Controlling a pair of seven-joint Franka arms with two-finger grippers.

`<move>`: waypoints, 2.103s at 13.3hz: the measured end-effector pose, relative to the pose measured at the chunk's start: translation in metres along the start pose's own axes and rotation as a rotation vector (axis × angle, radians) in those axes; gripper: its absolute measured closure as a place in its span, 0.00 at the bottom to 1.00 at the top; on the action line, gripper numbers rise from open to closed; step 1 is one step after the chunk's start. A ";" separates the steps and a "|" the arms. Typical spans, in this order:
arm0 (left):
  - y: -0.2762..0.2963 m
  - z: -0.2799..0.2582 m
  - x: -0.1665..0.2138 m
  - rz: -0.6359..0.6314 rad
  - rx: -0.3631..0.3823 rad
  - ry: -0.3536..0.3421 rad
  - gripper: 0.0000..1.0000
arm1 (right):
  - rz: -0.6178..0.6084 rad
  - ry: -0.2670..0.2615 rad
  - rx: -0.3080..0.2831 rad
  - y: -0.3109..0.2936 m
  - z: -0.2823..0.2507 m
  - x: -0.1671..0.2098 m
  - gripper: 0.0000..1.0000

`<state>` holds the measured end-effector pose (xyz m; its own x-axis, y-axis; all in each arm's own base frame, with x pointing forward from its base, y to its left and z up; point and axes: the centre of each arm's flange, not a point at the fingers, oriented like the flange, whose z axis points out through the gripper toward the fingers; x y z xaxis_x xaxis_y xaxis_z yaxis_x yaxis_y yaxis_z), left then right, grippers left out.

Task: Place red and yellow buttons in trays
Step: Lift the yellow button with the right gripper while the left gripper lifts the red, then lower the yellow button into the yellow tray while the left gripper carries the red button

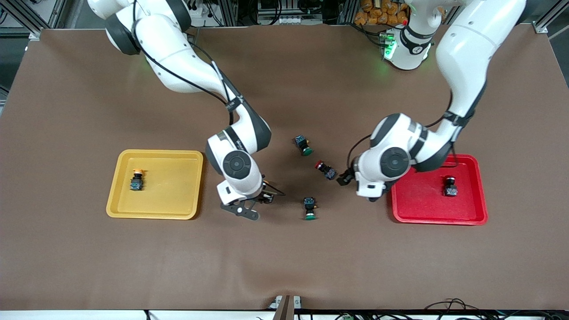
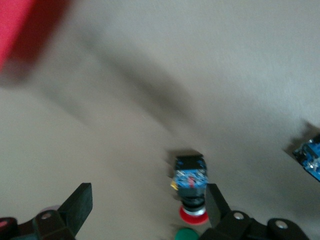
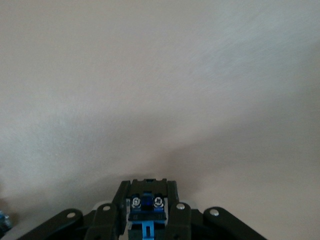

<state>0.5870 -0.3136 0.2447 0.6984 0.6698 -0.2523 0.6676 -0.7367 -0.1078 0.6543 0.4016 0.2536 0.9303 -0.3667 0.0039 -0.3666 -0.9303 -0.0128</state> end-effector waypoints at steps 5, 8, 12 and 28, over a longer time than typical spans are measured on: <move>0.012 0.030 -0.007 -0.069 -0.014 -0.021 0.00 | -0.049 -0.111 -0.017 0.082 -0.210 0.035 0.67; 0.014 0.043 -0.002 -0.083 -0.020 -0.030 0.00 | -0.139 -0.172 -0.009 0.183 -0.327 0.038 0.67; 0.025 0.076 -0.021 -0.129 0.001 0.028 0.00 | -0.234 -0.197 -0.007 0.260 -0.313 0.042 0.67; 0.034 0.071 -0.031 -0.070 0.012 0.124 0.56 | -0.387 -0.127 -0.024 0.327 0.054 0.077 0.67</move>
<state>0.5701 -0.3663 0.1804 0.6770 0.7257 -0.1230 0.7134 -0.6881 -0.1328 0.6064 0.0694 0.1954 0.9927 0.0132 -0.1199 0.0120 -0.9999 -0.0108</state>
